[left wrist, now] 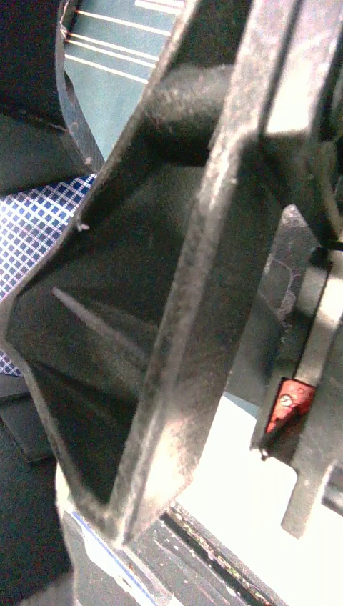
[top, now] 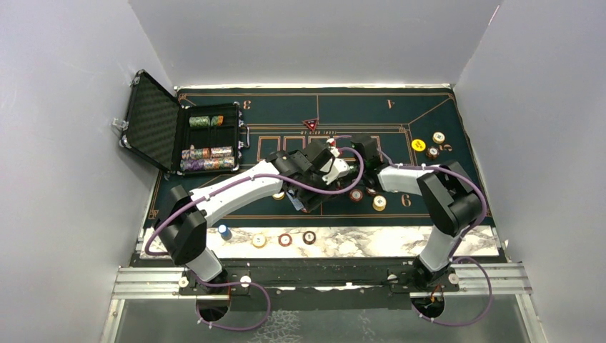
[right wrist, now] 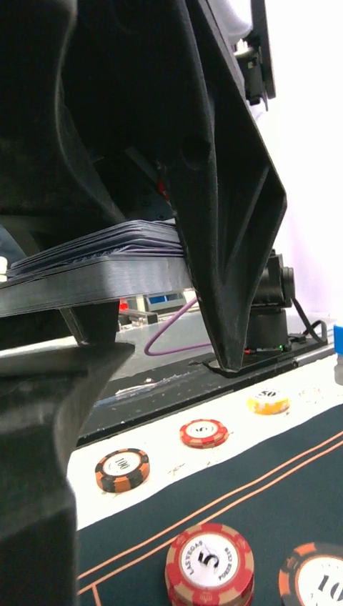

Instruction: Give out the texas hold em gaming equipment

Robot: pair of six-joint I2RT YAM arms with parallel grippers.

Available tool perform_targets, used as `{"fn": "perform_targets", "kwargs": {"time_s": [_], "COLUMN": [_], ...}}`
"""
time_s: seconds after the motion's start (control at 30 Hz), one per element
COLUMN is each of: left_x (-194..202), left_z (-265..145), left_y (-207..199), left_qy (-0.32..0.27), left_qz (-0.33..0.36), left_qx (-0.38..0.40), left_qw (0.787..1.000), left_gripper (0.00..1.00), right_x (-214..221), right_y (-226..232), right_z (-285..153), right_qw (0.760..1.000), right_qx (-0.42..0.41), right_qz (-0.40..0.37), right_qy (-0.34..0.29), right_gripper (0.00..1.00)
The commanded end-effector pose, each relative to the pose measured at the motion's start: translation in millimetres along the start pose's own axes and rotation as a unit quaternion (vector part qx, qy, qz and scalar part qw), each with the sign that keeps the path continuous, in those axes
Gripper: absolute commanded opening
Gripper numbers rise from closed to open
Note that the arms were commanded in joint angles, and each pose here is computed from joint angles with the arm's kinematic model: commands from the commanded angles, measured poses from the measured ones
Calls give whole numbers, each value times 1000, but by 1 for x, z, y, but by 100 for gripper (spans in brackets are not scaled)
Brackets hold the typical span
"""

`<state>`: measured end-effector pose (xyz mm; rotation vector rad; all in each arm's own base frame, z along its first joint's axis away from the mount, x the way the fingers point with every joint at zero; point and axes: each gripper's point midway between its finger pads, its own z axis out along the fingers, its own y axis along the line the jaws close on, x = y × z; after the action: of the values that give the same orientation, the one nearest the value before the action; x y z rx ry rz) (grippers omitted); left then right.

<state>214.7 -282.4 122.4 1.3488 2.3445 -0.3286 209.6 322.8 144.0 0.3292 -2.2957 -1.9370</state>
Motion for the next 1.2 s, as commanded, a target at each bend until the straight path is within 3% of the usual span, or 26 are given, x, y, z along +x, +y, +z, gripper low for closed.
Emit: {"fn": "perform_targets", "kwargs": {"time_s": [0.0, 0.17, 0.27, 0.33, 0.43, 0.47, 0.6, 1.17], "left_x": [-15, -15, -17, -23, -29, -29, -40, -16], "left_z": [-7, -9, -13, -19, -27, -28, -37, -13], "left_y": [4, 4, 4, 4, 3, 3, 2, -10], "left_qy": [-21, -24, -29, -39, -55, -58, -76, -28], "left_qz": [5, 3, -6, -15, -28, -31, -39, 0], "left_qx": [-7, -9, -12, -12, -13, -14, -12, 31], "left_qw": [1000, 1000, 1000, 999, 998, 998, 996, 999], "left_gripper": [0, 0, 2, 32, 59, 76, 97, 98], "right_x": [2, 4, 2, 1, 4, 6, 12, 13], "right_y": [13, 11, 12, 11, 9, 9, 5, 25], "right_z": [1, -3, -9, -14, -18, -19, -21, -24], "right_qw": [999, 999, 999, 999, 999, 998, 999, 998], "right_qx": [-30, -26, -23, -21, -25, -26, -25, -39], "right_qz": [-14, -14, -24, -24, -31, -35, -28, -41], "right_qy": [1, -14, -31, -36, -37, -37, -33, -22], "right_gripper": [49, 2, 1, 1, 1, 1, 1, 1]}}
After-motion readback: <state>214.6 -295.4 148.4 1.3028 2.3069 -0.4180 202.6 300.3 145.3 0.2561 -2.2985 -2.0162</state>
